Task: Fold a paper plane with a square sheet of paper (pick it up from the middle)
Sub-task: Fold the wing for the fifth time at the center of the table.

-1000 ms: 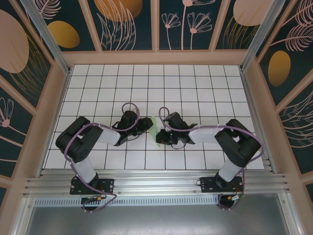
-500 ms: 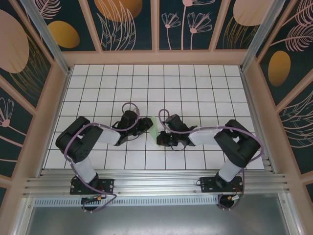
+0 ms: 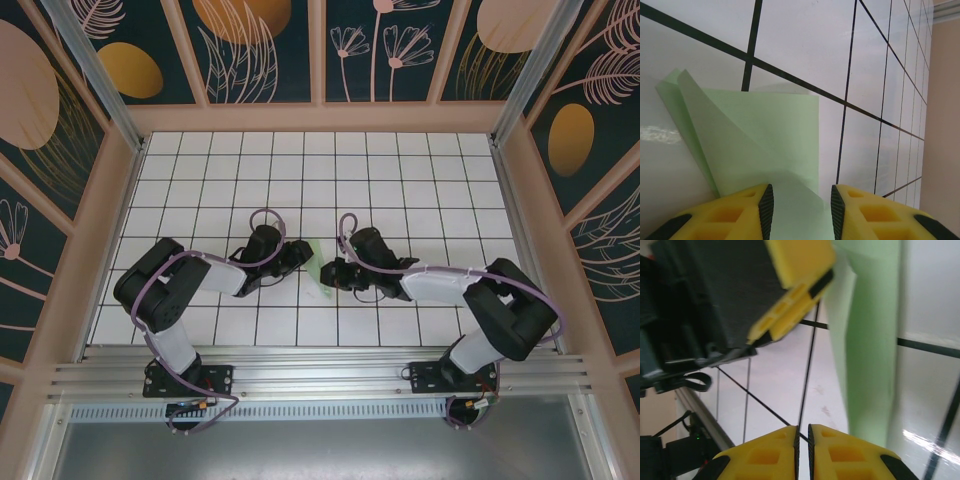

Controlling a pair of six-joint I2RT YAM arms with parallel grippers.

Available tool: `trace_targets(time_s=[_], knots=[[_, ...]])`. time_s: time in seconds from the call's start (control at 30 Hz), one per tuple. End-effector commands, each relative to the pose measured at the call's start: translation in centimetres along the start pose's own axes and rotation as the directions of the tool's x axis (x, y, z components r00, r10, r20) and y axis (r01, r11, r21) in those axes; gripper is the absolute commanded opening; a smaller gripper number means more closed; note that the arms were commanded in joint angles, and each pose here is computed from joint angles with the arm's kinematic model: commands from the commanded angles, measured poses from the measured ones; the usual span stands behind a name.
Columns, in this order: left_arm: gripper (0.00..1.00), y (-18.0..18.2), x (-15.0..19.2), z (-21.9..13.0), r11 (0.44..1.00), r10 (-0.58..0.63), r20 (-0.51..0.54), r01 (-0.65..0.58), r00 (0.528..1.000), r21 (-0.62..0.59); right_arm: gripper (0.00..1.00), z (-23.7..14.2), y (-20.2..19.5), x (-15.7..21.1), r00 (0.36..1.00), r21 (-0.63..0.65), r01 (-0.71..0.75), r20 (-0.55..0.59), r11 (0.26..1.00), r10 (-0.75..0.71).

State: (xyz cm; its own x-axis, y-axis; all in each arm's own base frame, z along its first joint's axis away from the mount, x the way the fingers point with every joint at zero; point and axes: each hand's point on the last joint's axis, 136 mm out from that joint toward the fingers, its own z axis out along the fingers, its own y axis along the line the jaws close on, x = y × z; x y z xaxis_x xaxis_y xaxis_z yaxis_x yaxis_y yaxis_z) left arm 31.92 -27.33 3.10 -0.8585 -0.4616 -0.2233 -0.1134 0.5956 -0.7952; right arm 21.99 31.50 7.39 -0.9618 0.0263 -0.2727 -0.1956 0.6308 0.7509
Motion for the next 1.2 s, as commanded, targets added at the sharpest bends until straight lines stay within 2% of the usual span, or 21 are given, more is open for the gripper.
trace_targets(time_s=[0.0, 0.27, 0.4, 0.7, 1.0, 1.17], knots=[[0.39, 2.1, 0.2, 0.1, 0.996, 0.003, -0.005, -0.004, 1.000, -0.088, 0.16, 0.3, 1.9, -0.6, 1.000, -0.072, 0.005, -0.012, 0.997, -0.006], [0.39, 2.2, 0.3, 0.2, 0.996, 0.006, -0.016, -0.007, 1.000, -0.094, 0.11, 2.7, 0.5, -1.2, 0.998, -0.054, -0.021, -0.057, 0.998, 0.017], [0.39, 2.1, 0.3, 0.3, 0.996, 0.008, -0.019, -0.010, 1.000, -0.092, 0.10, 3.4, -1.8, -0.9, 0.996, 0.007, -0.054, -0.072, 0.999, 0.054], [0.39, 1.7, 0.0, 0.3, 0.995, 0.025, -0.020, -0.027, 0.999, -0.097, 0.07, 3.7, -7.2, 2.7, 0.976, 0.110, -0.151, -0.144, 0.982, 0.166], [0.40, 0.8, -0.2, 0.3, 0.996, 0.028, -0.024, -0.030, 0.999, -0.089, 0.07, 3.4, -7.4, 3.5, 0.971, 0.111, -0.149, -0.169, 0.983, 0.166], [0.45, -1.8, -0.7, -0.3, 0.999, 0.038, -0.021, -0.038, 0.999, -0.018, 0.06, 3.3, -7.7, 2.9, 0.976, 0.158, -0.123, -0.160, 0.980, 0.148]])
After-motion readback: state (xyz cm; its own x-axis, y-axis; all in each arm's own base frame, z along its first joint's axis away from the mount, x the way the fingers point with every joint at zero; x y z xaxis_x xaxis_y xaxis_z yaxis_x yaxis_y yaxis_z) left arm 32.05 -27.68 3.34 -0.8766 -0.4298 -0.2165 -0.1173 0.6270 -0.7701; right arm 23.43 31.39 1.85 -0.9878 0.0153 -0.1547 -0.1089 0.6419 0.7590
